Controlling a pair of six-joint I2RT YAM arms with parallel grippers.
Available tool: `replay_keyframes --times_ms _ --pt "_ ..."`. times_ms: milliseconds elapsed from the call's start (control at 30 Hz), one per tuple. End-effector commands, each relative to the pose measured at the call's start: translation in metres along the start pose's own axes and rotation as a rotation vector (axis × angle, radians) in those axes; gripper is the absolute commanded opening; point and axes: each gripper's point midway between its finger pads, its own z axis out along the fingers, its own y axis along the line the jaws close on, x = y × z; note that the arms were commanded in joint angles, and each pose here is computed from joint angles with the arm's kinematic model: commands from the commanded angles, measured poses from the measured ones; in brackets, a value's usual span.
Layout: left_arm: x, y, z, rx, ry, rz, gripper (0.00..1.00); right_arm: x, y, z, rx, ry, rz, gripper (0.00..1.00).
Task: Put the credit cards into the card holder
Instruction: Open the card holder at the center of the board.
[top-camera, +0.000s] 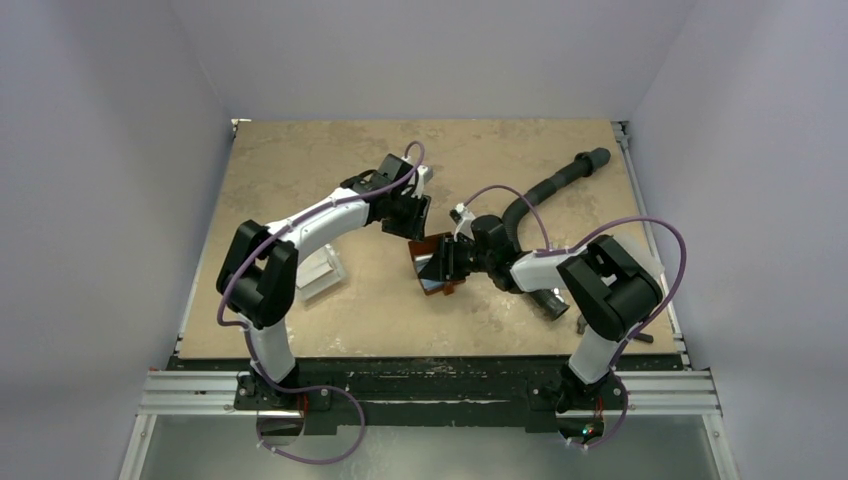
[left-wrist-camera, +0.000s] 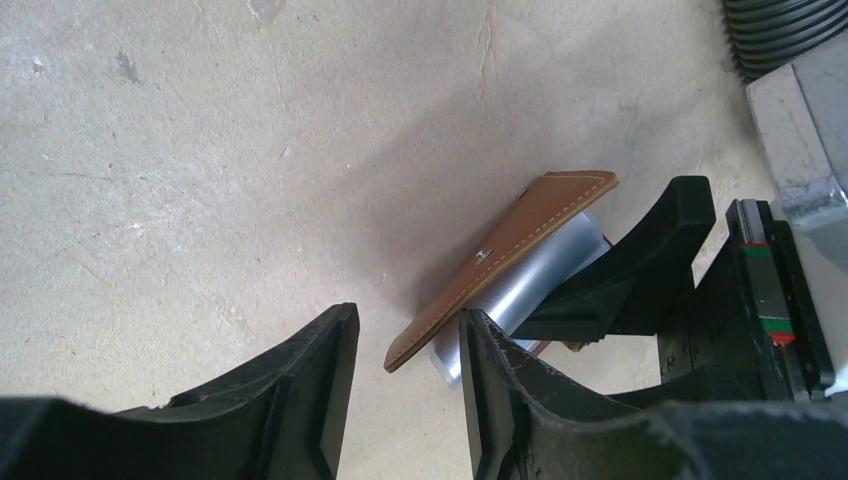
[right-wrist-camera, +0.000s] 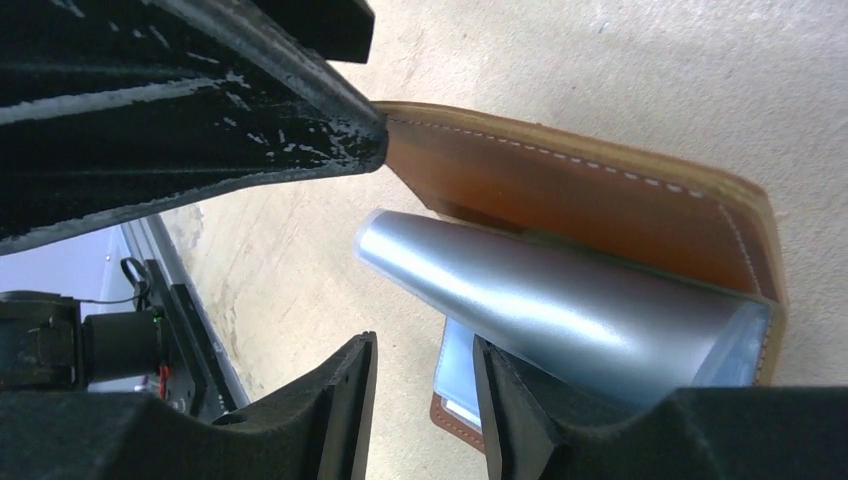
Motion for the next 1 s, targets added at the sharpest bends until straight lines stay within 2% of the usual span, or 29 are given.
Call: replay_keyframes --times_ms 0,100,300,600,733,800,967 --pt "-0.016 -0.003 -0.006 0.028 -0.046 0.003 0.42 -0.034 0.004 -0.001 0.034 -0.09 -0.053 0.47" --pt "-0.012 0.003 0.002 0.013 -0.028 -0.009 0.31 -0.046 -0.002 -0.004 0.097 -0.118 -0.076 0.41" --pt "0.0 0.005 0.019 0.026 0.041 -0.025 0.0 -0.059 -0.012 -0.005 0.16 -0.135 -0.09 0.31" --pt "0.004 -0.004 0.016 0.072 0.059 -0.025 0.0 -0.065 -0.02 0.006 0.188 -0.126 -0.102 0.29" --pt "-0.004 -0.008 0.006 0.087 0.025 -0.024 0.0 -0.05 -0.023 0.014 0.146 -0.089 -0.077 0.34" --pt "-0.013 -0.005 -0.003 0.061 -0.019 -0.02 0.09 -0.042 -0.027 0.014 0.138 -0.085 -0.06 0.39" --pt "-0.041 -0.008 -0.037 0.056 -0.207 -0.01 0.26 -0.03 -0.03 0.014 0.129 -0.071 -0.043 0.4"
